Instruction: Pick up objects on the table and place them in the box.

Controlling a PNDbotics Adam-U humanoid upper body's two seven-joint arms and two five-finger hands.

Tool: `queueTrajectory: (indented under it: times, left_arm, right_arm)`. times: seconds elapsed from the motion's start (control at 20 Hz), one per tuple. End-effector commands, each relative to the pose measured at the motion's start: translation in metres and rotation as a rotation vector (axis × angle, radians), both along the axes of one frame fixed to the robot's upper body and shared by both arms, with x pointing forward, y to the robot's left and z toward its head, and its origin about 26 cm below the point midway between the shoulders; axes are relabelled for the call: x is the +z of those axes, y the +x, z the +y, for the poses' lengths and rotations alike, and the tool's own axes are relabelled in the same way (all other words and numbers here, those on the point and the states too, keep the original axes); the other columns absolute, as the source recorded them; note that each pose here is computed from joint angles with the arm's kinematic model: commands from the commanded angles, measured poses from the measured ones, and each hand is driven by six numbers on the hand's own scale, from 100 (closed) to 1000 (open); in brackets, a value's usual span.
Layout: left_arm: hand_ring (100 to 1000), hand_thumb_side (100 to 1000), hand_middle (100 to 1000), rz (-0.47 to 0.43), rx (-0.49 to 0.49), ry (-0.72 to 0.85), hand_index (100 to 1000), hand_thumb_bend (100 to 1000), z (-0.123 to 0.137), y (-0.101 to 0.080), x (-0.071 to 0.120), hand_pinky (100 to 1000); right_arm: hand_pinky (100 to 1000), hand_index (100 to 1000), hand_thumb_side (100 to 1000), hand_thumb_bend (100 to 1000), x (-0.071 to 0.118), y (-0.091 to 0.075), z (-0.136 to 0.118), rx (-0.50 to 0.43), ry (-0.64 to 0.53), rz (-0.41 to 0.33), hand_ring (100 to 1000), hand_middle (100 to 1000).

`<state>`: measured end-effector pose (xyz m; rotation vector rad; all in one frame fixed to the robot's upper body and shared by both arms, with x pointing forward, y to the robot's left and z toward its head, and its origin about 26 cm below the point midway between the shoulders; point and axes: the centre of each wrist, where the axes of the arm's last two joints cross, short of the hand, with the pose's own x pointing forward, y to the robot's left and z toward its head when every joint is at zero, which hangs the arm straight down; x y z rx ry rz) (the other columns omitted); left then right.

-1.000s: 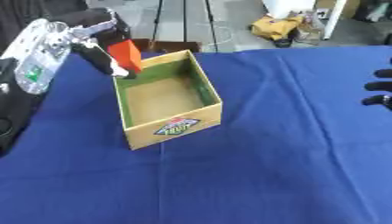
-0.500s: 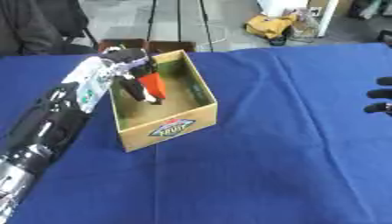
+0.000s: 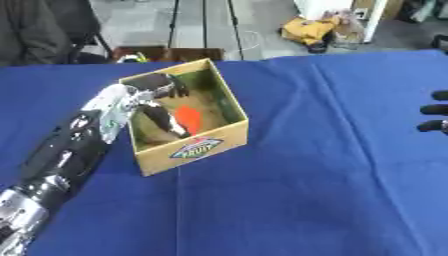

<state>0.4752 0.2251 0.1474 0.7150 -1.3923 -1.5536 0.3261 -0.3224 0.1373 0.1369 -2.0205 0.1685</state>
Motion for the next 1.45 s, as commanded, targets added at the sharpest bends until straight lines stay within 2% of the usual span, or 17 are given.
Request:
queueTrajectory:
  times: [0.05,0.2,0.25,0.35,0.4,0.5,0.6,0.75,1.15,1.45]
  left_arm:
    - [873,880,853,-0.200,-0.019,-0.138,880,1000,0.018,-0.011,0.051,876]
    - [833,878,812,-0.512,-0.014,-0.470,839,1000,0.033,-0.043,0.085,818]
    - [822,890,802,-0.583,-0.014,-0.590,827,970,0.038,-0.056,0.089,799]
    - [794,912,778,-0.659,-0.008,-0.825,811,882,0.049,-0.079,0.087,758]
    - [789,915,773,-0.661,0.002,-0.922,808,871,0.054,-0.088,0.082,752]
    - [781,930,766,-0.606,0.034,-1.061,805,844,0.065,-0.103,0.063,743]
    - [775,940,760,-0.549,0.084,-1.160,801,829,0.078,-0.115,0.044,733]
    - [768,942,755,-0.515,0.141,-1.261,799,819,0.088,-0.128,0.024,726]
    - [752,890,738,-0.449,0.256,-1.369,788,775,0.096,-0.145,-0.016,711]
    - [735,882,717,-0.421,0.278,-1.392,778,762,0.096,-0.146,-0.027,702]
  right_arm:
    - [536,834,561,118,0.010,0.000,-0.005,-0.009,-0.009,-0.028,651,668]
    - [536,834,561,118,0.011,0.000,-0.007,-0.018,-0.009,-0.034,651,668]
    - [536,834,562,118,0.012,0.000,-0.007,-0.021,-0.009,-0.037,651,668]
    - [536,834,562,118,0.012,-0.001,-0.009,-0.029,-0.009,-0.041,651,668]
    - [536,834,562,117,0.013,-0.001,-0.009,-0.032,-0.010,-0.042,651,668]
    - [536,834,562,117,0.013,-0.001,-0.011,-0.040,-0.011,-0.045,651,668]
    - [536,835,562,117,0.014,-0.001,-0.011,-0.043,-0.012,-0.049,652,668]
    - [536,834,562,117,0.014,-0.001,-0.012,-0.047,-0.012,-0.051,652,668]
    - [536,835,562,115,0.014,-0.002,-0.011,-0.046,-0.010,-0.051,652,668]
    - [536,835,562,113,0.014,-0.002,-0.011,-0.049,-0.009,-0.050,652,668]
